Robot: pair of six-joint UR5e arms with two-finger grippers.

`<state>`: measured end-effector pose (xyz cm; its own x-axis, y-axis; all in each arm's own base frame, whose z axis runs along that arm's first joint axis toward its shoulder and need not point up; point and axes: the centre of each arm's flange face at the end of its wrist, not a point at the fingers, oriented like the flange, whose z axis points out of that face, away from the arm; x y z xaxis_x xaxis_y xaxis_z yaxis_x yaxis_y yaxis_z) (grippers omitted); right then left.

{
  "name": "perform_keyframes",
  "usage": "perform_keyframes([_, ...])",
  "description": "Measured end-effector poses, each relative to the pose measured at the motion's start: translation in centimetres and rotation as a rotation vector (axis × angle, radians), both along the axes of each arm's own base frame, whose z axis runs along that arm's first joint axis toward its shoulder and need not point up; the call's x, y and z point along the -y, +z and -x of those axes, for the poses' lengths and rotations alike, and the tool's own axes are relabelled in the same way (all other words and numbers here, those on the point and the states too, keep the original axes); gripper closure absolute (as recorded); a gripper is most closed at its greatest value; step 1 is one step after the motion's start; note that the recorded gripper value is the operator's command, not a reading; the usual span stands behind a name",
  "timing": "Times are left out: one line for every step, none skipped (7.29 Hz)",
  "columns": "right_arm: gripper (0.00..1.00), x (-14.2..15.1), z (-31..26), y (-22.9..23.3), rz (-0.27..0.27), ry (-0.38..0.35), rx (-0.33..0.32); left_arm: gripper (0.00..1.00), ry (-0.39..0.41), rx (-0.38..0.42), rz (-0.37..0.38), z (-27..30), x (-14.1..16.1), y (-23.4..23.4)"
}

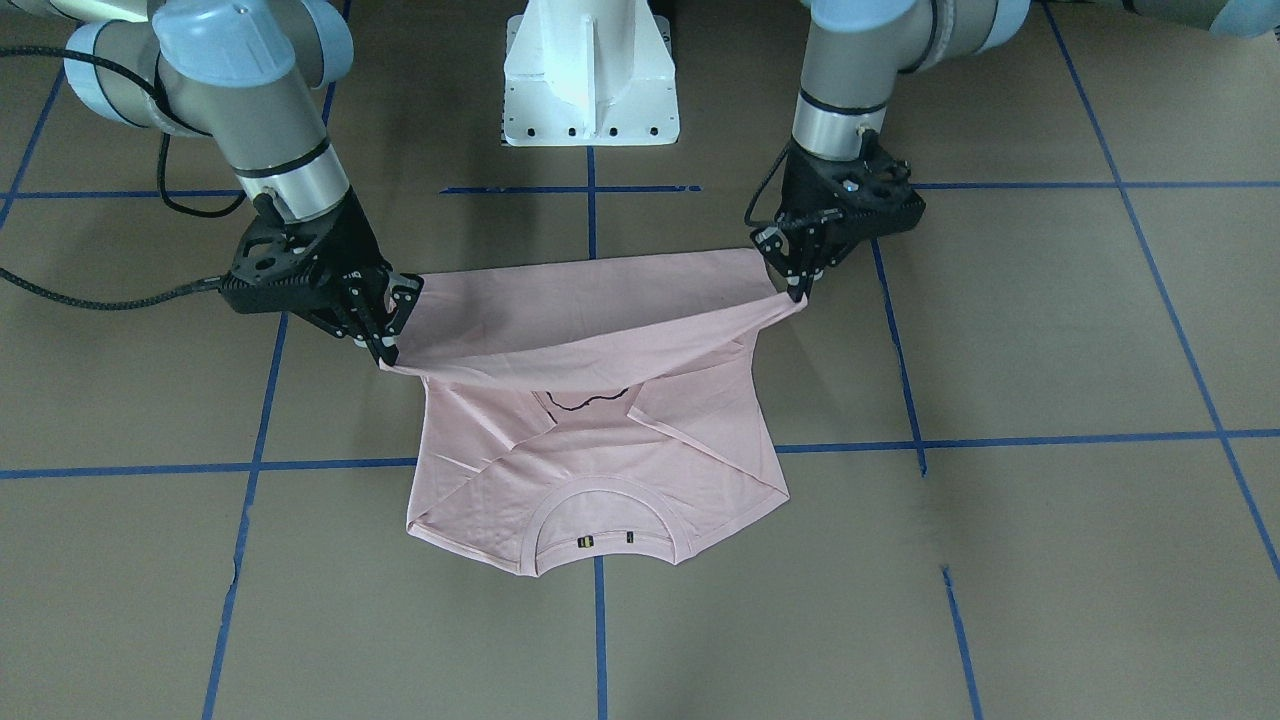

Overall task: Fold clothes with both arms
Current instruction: 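Lift the hem with both grippers and fold it toward the collar, then lay the hem down near the collar and open both grippers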

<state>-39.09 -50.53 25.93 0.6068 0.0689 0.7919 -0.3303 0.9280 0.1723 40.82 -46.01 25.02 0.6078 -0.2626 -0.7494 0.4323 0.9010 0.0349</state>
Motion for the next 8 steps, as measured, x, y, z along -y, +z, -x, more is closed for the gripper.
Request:
perform_keyframes([1.00,2.9,0.7,0.2,0.019,0.024,-0.022,1.00,-0.026,0.001,-0.014,-0.6,3.5,2.3])
perform_keyframes([1.00,5.8,1.3,0.7,0.041,0.047,-0.047,1.00,-0.039,0.007,-0.031,-1.1,6.3,4.3])
perform_keyframes([1.00,8.0,2.1,1.0,0.062,0.060,-0.069,1.00,-0.048,0.011,-0.039,-1.7,8.2,6.0])
perform_keyframes([1.00,9.9,3.0,1.6,0.080,0.069,-0.087,1.00,-0.052,0.017,-0.039,-2.5,9.6,7.4])
perform_keyframes([1.00,11.4,3.6,2.5,0.083,0.077,-0.089,1.00,-0.054,0.020,-0.038,-3.1,10.4,8.4])
perform_keyframes([1.00,12.6,4.2,3.6,0.075,0.084,-0.079,1.00,-0.055,0.016,-0.041,-3.5,10.8,8.5])
perform_keyframes([1.00,13.3,4.5,3.9,0.067,0.088,-0.070,1.00,-0.057,0.008,-0.047,-3.7,11.1,7.9])
perform_keyframes([1.00,13.6,4.6,3.6,0.060,0.089,-0.061,1.00,-0.058,-0.001,-0.052,-3.9,11.3,7.2])
